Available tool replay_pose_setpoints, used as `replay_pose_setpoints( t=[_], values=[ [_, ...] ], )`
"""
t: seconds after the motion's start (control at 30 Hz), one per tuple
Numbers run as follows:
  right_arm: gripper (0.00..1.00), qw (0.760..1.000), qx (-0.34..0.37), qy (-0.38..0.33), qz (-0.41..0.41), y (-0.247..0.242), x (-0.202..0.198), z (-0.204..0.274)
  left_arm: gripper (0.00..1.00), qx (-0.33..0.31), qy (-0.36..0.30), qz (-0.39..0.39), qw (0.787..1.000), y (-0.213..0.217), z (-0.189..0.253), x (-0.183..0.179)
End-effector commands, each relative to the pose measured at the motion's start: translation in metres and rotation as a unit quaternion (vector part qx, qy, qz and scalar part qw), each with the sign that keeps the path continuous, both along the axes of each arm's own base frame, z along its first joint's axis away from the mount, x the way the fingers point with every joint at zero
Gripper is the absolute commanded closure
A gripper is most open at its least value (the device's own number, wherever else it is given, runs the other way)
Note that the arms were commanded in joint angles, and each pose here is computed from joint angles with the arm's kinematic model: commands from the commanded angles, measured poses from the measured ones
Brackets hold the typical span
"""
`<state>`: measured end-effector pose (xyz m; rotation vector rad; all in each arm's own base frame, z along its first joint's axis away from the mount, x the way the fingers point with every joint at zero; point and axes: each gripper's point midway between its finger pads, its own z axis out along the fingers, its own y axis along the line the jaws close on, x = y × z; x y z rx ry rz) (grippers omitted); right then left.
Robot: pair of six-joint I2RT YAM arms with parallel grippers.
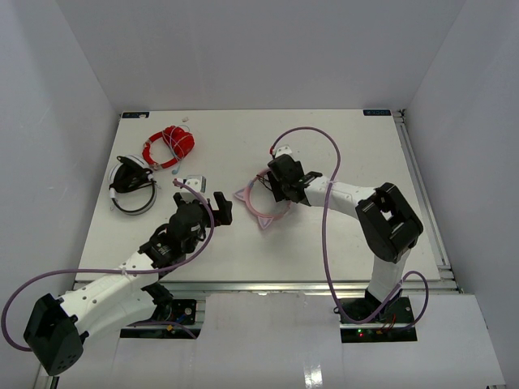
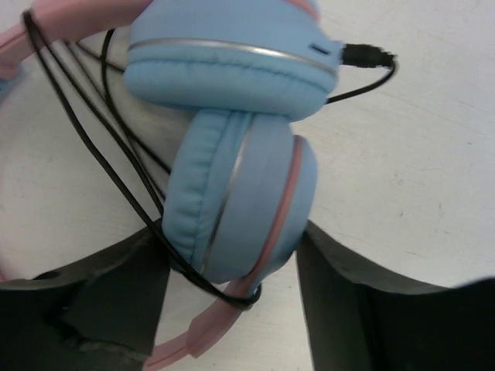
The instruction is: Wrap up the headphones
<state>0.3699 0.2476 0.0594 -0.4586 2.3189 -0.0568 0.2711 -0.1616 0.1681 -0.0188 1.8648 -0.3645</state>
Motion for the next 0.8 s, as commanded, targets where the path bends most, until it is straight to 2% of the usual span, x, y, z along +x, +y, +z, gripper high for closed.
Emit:
replay_pose_setpoints(
  t=[0.0, 0.1, 0.2, 0.77],
  values=[
    [0.42, 0.999, -0.006, -0.035, -0.024, -0.014, 0.017, 0.005, 0.02, -0.004, -0.013, 0.005, 1.000, 0.003, 0.006, -0.001],
    [0.53, 0.999, -0.012, -0.033, -0.030, -0.026, 0.020, 0.003, 0.02, -0.003, -0.013, 0.005, 1.000, 0.003, 0.006, -0.001],
    [0.57, 0.998, -0.016, -0.037, -0.037, -0.039, 0.023, 0.005, 0.02, -0.003, -0.013, 0.006, 1.000, 0.003, 0.006, -0.001],
    [0.59, 0.988, -0.087, -0.069, -0.107, -0.115, 0.020, 0.027, 0.02, -0.003, -0.013, 0.009, 1.000, 0.003, 0.005, -0.001]
  ],
)
